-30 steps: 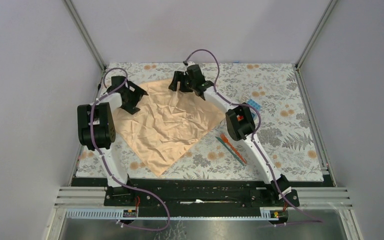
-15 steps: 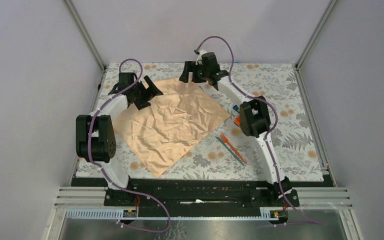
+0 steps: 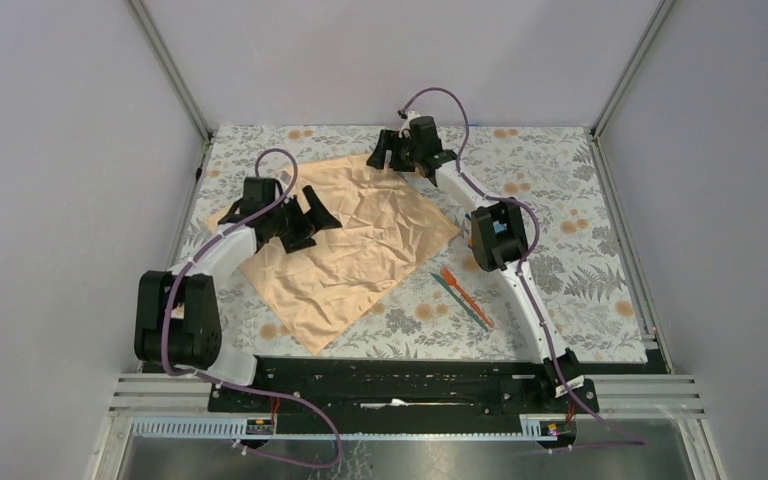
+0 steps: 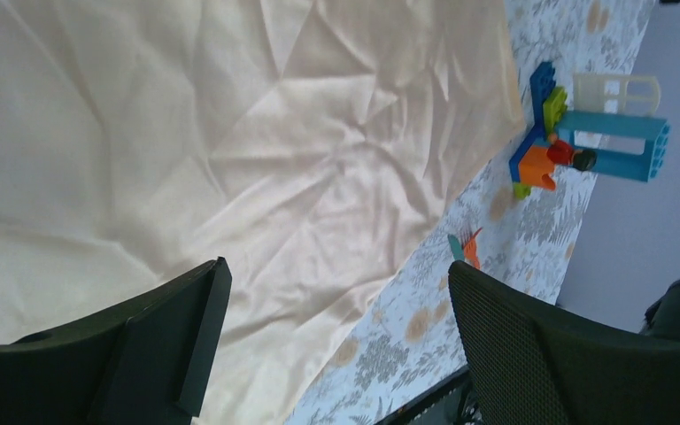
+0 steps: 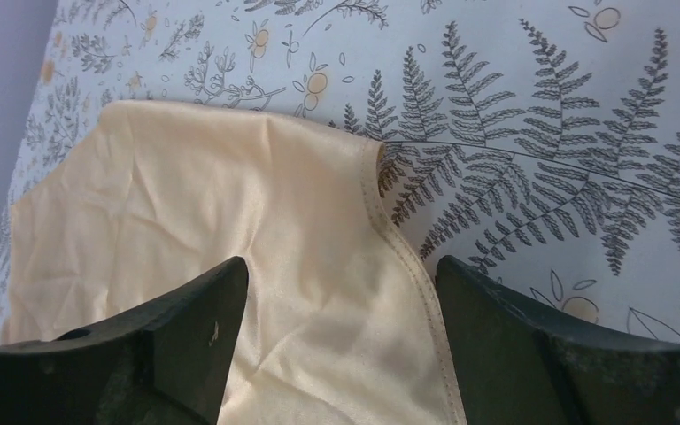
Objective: Fold the napkin into a case and place the utensils inside
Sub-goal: Flatten out the crumpled napkin at the center of the board.
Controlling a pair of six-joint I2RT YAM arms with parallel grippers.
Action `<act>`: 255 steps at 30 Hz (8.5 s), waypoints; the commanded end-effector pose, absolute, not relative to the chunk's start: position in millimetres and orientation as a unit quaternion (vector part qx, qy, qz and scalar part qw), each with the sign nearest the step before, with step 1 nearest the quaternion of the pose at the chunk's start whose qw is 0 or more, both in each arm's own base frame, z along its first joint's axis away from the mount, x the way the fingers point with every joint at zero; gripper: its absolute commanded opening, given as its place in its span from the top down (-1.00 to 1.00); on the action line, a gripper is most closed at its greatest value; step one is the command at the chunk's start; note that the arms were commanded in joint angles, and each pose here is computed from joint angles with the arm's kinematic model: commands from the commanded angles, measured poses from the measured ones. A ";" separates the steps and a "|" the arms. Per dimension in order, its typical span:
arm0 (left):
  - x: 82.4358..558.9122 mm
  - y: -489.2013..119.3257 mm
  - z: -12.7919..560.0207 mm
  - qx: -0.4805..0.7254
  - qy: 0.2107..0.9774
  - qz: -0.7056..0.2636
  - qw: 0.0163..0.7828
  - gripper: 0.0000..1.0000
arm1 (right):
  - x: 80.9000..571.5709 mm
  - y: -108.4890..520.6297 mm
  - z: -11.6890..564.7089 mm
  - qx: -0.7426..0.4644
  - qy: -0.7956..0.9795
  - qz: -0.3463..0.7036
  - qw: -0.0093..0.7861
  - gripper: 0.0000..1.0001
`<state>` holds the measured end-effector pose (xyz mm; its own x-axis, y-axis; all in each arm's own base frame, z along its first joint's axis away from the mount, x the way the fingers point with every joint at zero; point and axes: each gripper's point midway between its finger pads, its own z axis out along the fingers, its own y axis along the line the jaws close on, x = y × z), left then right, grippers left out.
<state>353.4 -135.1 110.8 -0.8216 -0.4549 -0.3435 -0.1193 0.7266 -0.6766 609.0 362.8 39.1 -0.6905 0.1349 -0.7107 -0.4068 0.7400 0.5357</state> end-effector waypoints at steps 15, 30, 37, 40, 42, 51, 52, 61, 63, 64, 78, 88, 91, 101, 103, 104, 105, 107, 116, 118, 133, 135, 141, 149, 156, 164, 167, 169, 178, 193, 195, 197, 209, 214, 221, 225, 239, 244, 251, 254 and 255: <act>320.7 -133.6 111.7 -0.178 0.881 -0.348 0.267 -0.97 | 612.2 413.2 133.8 -0.129 0.721 0.505 0.457 0.74; 290.9 -38.5 140.7 -0.386 0.789 -0.310 0.364 -0.95 | 292.6 462.0 150.9 -0.514 0.657 0.477 0.276 1.00; 281.9 -54.0 146.8 -0.324 0.819 -0.332 0.337 -0.97 | 250.4 450.8 139.0 -0.421 0.742 0.476 0.213 -0.10; 277.4 -53.4 147.3 -0.299 0.837 -0.317 0.331 -0.95 | 244.8 438.2 145.7 -0.379 0.771 0.467 0.207 -0.36; 274.6 -52.5 151.5 -0.291 0.840 -0.310 0.337 -0.90 | 244.3 429.4 148.1 -0.362 0.786 0.455 0.211 -0.48; 252.2 -80.1 126.2 -0.268 0.911 -0.134 0.284 -0.70 | 301.6 387.7 127.3 -0.206 0.882 0.315 0.284 -0.55; 248.7 -89.7 121.3 -0.252 0.921 -0.118 0.273 -0.72 | 309.2 376.8 126.3 -0.182 0.892 0.290 0.296 -0.58; 264.4 -125.4 83.2 -0.210 0.940 -0.066 0.260 -0.31 | 333.7 297.7 119.3 -0.025 0.913 0.291 0.284 -0.87; 267.8 -132.7 75.8 -0.200 0.945 -0.052 0.253 -0.29 | 332.2 292.0 112.8 -0.030 0.919 0.281 0.275 -0.87; 269.6 -135.0 73.2 -0.197 0.946 -0.045 0.252 -0.29 | 331.3 290.2 110.5 -0.031 0.922 0.276 0.271 -0.86; 274.5 -124.8 45.8 -0.186 0.951 0.040 0.243 -0.13 | 335.9 296.1 90.8 0.001 0.915 0.343 0.214 -0.87; 275.0 -121.8 51.8 -0.185 0.948 0.039 0.256 0.42 | 341.7 308.5 84.0 0.000 0.907 0.375 0.189 -0.62; 272.7 -122.7 53.9 -0.182 0.949 0.032 0.256 0.67 | 341.5 310.8 78.4 0.002 0.908 0.379 0.181 -0.60; 270.0 -116.5 73.4 -0.183 0.942 0.021 0.281 1.00 | 365.0 326.0 61.5 0.000 0.902 0.392 0.183 -0.20; 269.9 -112.1 80.2 -0.185 0.939 0.027 0.289 1.00 | 368.4 327.9 61.0 0.002 0.900 0.395 0.184 -0.09; 269.9 -110.6 84.7 -0.187 0.937 0.026 0.294 1.00 | 369.2 329.0 60.5 0.002 0.900 0.396 0.184 -0.03; 270.8 -110.3 91.0 -0.189 0.934 0.021 0.301 1.00 | 370.1 329.8 60.0 0.005 0.899 0.397 0.183 0.04; 273.6 -109.2 104.3 -0.193 0.928 0.010 0.319 1.00 | 370.3 331.2 59.8 0.007 0.898 0.400 0.181 0.12; 289.3 -101.1 154.0 -0.209 0.903 -0.026 0.374 1.00 | 371.9 332.3 67.4 0.041 0.881 0.435 0.181 -0.40; 288.3 -100.9 154.7 -0.208 0.904 -0.028 0.372 1.00 | 370.7 333.7 68.2 0.060 0.870 0.458 0.174 -0.42; 333.6 -92.1 207.5 -0.231 0.861 -0.071 0.448 1.00 | 342.3 303.3 69.0 0.149 0.886 0.428 0.095 1.00; 355.3 -86.7 225.8 -0.239 0.844 -0.078 0.474 1.00 | 339.7 288.1 70.4 0.183 0.902 0.380 0.094 1.00; 419.3 -84.1 278.2 -0.244 0.775 -0.126 0.570 1.00 | 349.8 250.0 80.9 0.308 0.896 0.286 0.141 1.00; 493.4 -112.8 310.2 -0.165 0.705 -0.168 0.669 1.00 | 395.2 224.4 76.9 0.401 0.857 0.232 0.228 1.00; 546.2 -128.6 294.9 -0.113 0.691 -0.167 0.694 1.00 | 423.0 205.1 85.5 0.446 0.819 0.209 0.295 1.00; 592.4 -145.3 285.8 -0.073 0.665 -0.174 0.723 1.00 | 443.1 200.1 70.4 0.474 0.801 0.187 0.314 1.00; 609.6 -150.8 278.4 -0.061 0.646 -0.175 0.740 1.00 | 451.8 196.1 70.4 0.483 0.791 0.179 0.329 1.00; 619.7 -150.8 271.7 -0.061 0.636 -0.175 0.749 1.00 | 458.3 195.2 69.6 0.490 0.782 0.180 0.340 1.00; 667.3 -127.7 234.4 -0.114 0.622 -0.132 0.763 0.99 | 510.2 185.9 75.7 0.498 0.717 0.172 0.456 0.94; 695.1 -89.8 206.4 -0.162 0.685 -0.247 0.666 -0.69 | 539.9 206.9 117.2 0.233 0.829 0.111 0.496 -0.70; 675.5 -92.3 203.2 -0.184 0.727 -0.240 0.616 -0.96 | 516.0 201.5 123.1 0.161 0.866 0.081 0.467 -0.91; 645.7 -90.3 200.7 -0.221 0.757 -0.238 0.566 -0.97 | 498.9 208.2 127.6 0.093 0.885 0.099 0.445 -0.99; 407.3 -87.9 184.3 -0.218 0.849 -0.253 0.410 -0.97 | 305.9 360.7 146.9 -0.152 0.867 0.407 0.245 -0.99; 391.3 -30.2 165.4 -0.229 0.863 -0.196 0.405 -0.97 | 257.3 399.5 115.0 -0.204 0.860 0.435 0.172 -0.90; 436.7 8.7 111.8 -0.266 0.883 -0.159 0.353 -0.98 | 251.5 413.5 93.6 -0.234 0.855 0.435 0.158 -0.86; 452.5 23.0 81.0 -0.299 0.874 -0.187 0.334 -0.97 | 246.3 400.3 74.4 -0.244 0.869 0.405 0.149 -0.90; 392.6 40.6 22.9 -0.394 0.878 -0.155 0.225 -0.97 | 218.1 386.2 35.1 -0.254 0.885 0.380 0.093 -0.85; 341.7 67.6 18.2 -0.454 0.852 -0.140 0.220 -0.98 | 206.8 373.2 23.9 -0.243 0.896 0.365 0.073 -0.85; 319.0 69.1 30.2 -0.446 0.851 -0.144 0.237 -0.97 | 193.3 364.3 25.1 -0.224 0.902 0.364 0.060 -0.85; 327.5 67.6 45.9 -0.429 0.852 -0.147 0.261 -0.97 | 199.9 363.2 40.7 -0.231 0.904 0.350 0.079 -0.85; 329.6 65.0 51.1 -0.421 0.854 -0.149 0.267 -0.97 | 201.6 364.3 49.0 -0.237 0.903 0.348 0.089 -0.85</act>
<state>331.5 70.5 38.8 -0.4696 -0.8332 -0.2920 -0.6758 0.5520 -0.4884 211.5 377.1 37.1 -0.8760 -0.3393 -0.3427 -0.4821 0.5965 0.6417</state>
